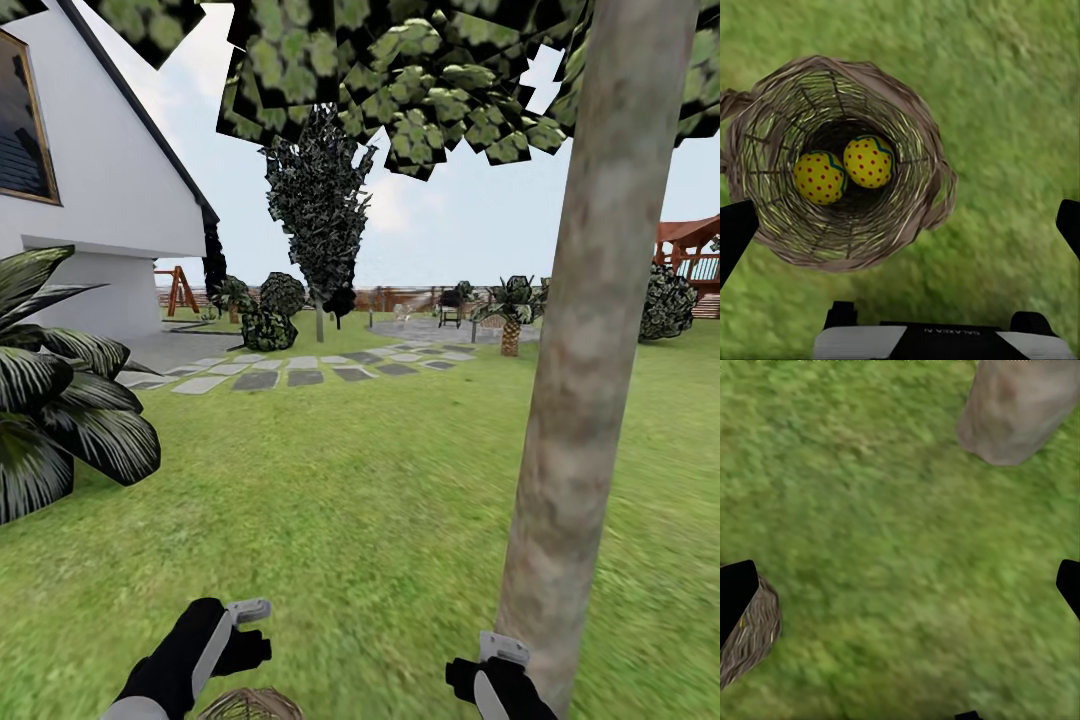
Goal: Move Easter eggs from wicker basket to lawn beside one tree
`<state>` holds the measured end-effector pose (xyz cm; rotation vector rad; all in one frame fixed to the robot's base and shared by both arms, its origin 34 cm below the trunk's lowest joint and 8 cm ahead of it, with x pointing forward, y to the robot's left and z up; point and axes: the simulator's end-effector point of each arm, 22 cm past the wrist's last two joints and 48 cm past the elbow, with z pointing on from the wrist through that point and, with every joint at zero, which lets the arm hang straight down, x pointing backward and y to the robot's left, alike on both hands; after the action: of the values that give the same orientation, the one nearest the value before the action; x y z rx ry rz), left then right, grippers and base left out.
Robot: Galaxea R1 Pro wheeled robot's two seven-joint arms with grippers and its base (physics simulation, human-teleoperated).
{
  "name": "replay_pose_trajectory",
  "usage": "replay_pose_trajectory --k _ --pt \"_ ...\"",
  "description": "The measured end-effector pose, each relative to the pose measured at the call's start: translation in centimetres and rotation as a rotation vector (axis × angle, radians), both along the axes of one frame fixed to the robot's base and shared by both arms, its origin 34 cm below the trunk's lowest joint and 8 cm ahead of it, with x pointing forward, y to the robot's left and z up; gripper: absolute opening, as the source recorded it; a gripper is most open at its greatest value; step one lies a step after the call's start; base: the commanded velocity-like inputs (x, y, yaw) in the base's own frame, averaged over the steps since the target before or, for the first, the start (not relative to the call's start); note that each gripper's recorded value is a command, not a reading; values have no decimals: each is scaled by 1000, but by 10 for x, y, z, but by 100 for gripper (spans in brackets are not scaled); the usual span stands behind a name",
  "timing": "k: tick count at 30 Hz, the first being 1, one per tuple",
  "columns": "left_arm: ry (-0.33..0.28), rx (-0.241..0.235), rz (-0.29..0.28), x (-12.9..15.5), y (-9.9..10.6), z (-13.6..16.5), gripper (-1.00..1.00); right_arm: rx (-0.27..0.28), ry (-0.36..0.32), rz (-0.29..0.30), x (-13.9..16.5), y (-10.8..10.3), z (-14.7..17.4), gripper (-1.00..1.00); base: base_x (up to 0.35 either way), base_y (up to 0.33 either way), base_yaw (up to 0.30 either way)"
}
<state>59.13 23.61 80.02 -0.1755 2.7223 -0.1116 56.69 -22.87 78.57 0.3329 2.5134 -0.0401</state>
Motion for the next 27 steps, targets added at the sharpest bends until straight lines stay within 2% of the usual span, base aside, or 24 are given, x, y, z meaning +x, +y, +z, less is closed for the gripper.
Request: replay_pose_trajectory --k 3,9,15,21,27 --pt "0 -1 0 3 -1 -4 100 -2 -3 3 1 1 -3 100 0 0 0" --pt "-36 1 9 13 0 -9 100 -22 -16 53 6 14 -5 100 0 0 0" --pt "-73 9 17 21 3 -13 100 -29 -32 73 10 21 -7 100 0 0 0" --pt "-93 13 22 26 5 -19 100 -36 -103 125 28 40 13 100 0 0 0" --pt "-96 13 23 27 5 -27 100 -29 -158 152 40 53 29 100 0 0 0"
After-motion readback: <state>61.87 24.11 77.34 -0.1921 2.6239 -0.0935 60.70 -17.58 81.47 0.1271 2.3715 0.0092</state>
